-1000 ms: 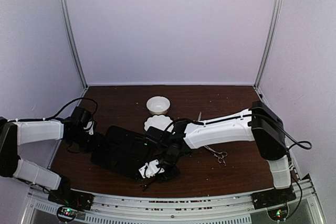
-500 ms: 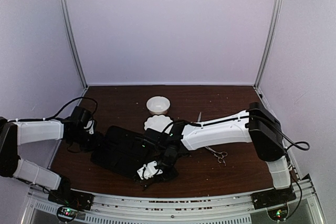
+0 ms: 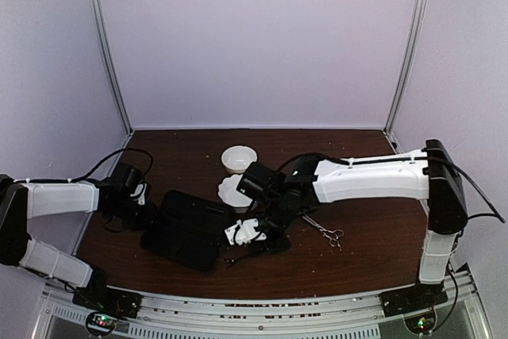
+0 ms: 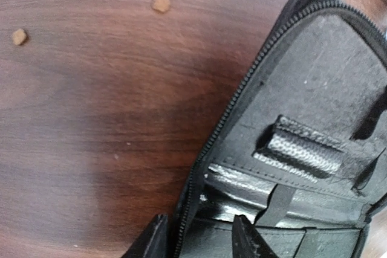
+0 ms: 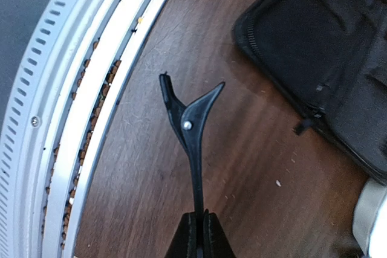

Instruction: Sort the hair-cutting tools

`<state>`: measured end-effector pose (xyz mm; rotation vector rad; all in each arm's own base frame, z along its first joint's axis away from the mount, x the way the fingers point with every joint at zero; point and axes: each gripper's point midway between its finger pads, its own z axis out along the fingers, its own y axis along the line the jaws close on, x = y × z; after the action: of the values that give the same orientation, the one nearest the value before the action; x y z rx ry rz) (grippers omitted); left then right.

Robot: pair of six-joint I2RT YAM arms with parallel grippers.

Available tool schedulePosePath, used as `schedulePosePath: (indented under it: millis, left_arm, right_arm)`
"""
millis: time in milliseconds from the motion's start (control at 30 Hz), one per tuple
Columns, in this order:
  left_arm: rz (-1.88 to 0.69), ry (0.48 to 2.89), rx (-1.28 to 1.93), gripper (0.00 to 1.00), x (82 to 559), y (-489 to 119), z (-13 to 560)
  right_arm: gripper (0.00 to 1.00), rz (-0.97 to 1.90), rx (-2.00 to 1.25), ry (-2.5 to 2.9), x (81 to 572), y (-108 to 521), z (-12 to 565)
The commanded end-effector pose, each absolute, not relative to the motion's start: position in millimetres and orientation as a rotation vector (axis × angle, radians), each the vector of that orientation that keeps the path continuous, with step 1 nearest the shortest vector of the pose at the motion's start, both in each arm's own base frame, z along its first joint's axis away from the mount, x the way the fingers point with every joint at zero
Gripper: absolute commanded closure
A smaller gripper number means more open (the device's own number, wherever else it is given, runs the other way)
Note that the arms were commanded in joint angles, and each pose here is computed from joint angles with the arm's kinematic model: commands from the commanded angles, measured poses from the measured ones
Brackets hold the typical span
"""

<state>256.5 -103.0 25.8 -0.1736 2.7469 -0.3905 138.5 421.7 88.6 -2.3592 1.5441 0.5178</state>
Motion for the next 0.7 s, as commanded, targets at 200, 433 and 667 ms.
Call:
schedulePosePath:
  millis: [200,433,667]
  left_arm:
    - [-0.238,2.776,-0.121,0.82,250,-96,17]
    - [-0.184,2.780,-0.078,0.95,238,-99,14]
    - [-0.212,2.766,-0.036,1.00,213,-113,12]
  right_arm:
    - [0.99,0.660,-2.072,1.637,171,389,164]
    - [0.99,0.646,-2.028,1.647,186,386,173]
    - [0.99,0.645,-1.957,1.693,209,376,175]
